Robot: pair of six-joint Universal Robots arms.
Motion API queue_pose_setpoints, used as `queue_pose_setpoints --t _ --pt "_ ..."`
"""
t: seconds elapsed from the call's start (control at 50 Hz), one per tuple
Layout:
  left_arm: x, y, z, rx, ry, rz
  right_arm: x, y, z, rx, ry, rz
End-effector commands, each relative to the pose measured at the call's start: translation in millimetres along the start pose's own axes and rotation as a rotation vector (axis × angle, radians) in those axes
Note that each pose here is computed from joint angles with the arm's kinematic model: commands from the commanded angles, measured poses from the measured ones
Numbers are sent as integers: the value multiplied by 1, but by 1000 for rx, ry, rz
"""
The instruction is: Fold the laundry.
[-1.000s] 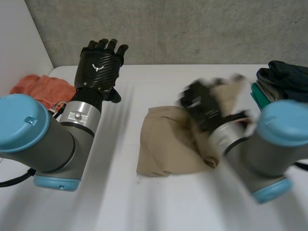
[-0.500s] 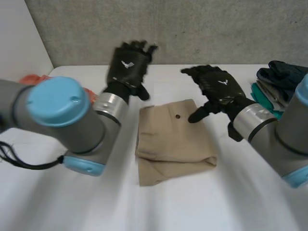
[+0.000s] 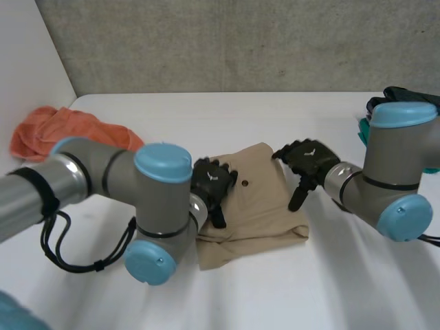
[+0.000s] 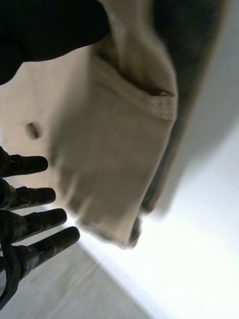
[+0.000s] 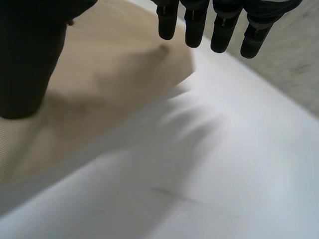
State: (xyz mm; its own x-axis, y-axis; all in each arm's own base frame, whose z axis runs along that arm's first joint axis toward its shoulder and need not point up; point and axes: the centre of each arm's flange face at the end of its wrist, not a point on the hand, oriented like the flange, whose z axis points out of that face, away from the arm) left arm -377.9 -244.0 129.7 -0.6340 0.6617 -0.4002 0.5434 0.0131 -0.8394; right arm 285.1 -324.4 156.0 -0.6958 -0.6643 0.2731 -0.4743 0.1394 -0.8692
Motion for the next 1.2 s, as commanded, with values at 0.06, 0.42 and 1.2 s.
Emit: queue_pose_setpoints --t 0.06,0.42,1.2 --pt "-50 -102 -51 380 -121 -150 -4 -16 -36 123 132 -70" --pt "-68 -119 -92 421 523 -300 -102 59 -69 234 -40 -145" --pt "-94 -156 -99 619 380 -366 165 -120 -25 876 545 32"
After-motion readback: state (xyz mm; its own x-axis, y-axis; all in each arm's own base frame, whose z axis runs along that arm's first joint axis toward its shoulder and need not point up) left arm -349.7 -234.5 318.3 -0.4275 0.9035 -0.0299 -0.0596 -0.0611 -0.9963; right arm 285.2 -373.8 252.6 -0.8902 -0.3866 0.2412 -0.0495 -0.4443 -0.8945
